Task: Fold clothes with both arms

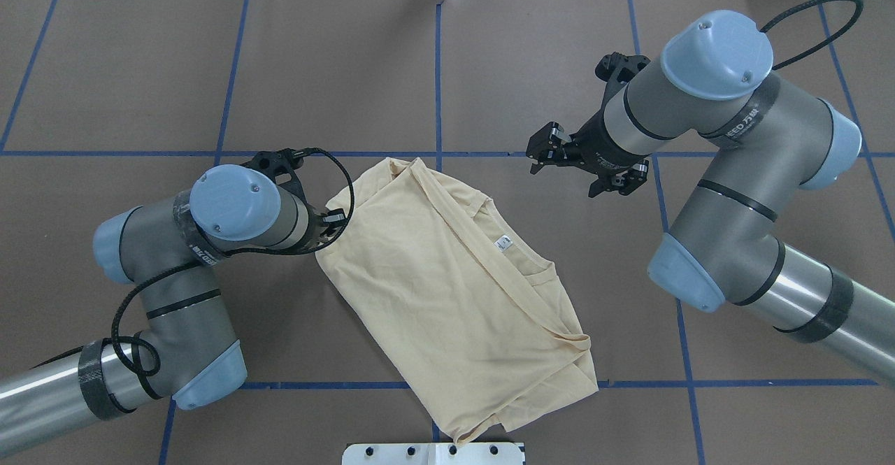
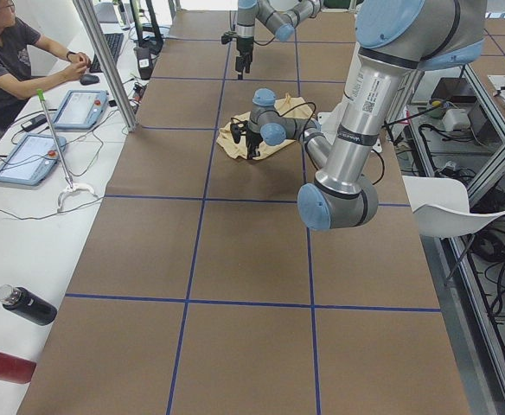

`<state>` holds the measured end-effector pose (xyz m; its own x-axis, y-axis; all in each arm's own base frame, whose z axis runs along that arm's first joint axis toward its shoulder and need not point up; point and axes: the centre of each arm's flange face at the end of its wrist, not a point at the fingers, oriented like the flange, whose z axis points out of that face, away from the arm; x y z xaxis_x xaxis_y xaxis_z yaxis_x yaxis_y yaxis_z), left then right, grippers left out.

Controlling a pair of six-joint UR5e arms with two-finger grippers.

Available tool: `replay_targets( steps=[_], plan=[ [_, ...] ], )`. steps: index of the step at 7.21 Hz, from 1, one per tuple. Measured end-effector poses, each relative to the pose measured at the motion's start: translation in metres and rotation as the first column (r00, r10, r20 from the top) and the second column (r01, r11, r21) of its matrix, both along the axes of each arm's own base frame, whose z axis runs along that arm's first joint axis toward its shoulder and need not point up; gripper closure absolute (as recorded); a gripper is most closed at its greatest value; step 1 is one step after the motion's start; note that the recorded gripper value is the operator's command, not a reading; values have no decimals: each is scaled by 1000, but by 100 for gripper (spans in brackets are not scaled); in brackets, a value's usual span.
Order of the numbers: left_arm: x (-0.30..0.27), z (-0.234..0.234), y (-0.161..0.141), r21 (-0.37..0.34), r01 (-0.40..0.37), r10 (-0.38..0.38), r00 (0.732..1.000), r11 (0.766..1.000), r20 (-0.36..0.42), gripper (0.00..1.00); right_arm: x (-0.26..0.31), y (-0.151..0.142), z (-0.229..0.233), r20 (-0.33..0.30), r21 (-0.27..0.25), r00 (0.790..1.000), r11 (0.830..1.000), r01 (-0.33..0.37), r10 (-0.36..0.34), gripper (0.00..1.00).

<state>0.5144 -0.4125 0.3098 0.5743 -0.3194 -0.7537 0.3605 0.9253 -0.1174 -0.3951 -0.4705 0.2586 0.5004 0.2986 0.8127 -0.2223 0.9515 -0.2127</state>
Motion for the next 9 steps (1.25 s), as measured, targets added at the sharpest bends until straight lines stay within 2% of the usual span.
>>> replay_targets(
  steps=[3,5,9],
  plan=[
    [2,-2,0,-5,-2,2,1000,1000,10,100,0,-1,3,-4,-3,1000,1000,-1,1,0],
    [5,-12,-12,21,34,-34,999,999,12,100,0,-2,4,-8,-2,1000,1000,-6,6,0],
    [24,-47,-69,60,106,-105,994,993,-21,100,1,-3,6,-16,4,1000,1000,-18,18,0]
  ],
)
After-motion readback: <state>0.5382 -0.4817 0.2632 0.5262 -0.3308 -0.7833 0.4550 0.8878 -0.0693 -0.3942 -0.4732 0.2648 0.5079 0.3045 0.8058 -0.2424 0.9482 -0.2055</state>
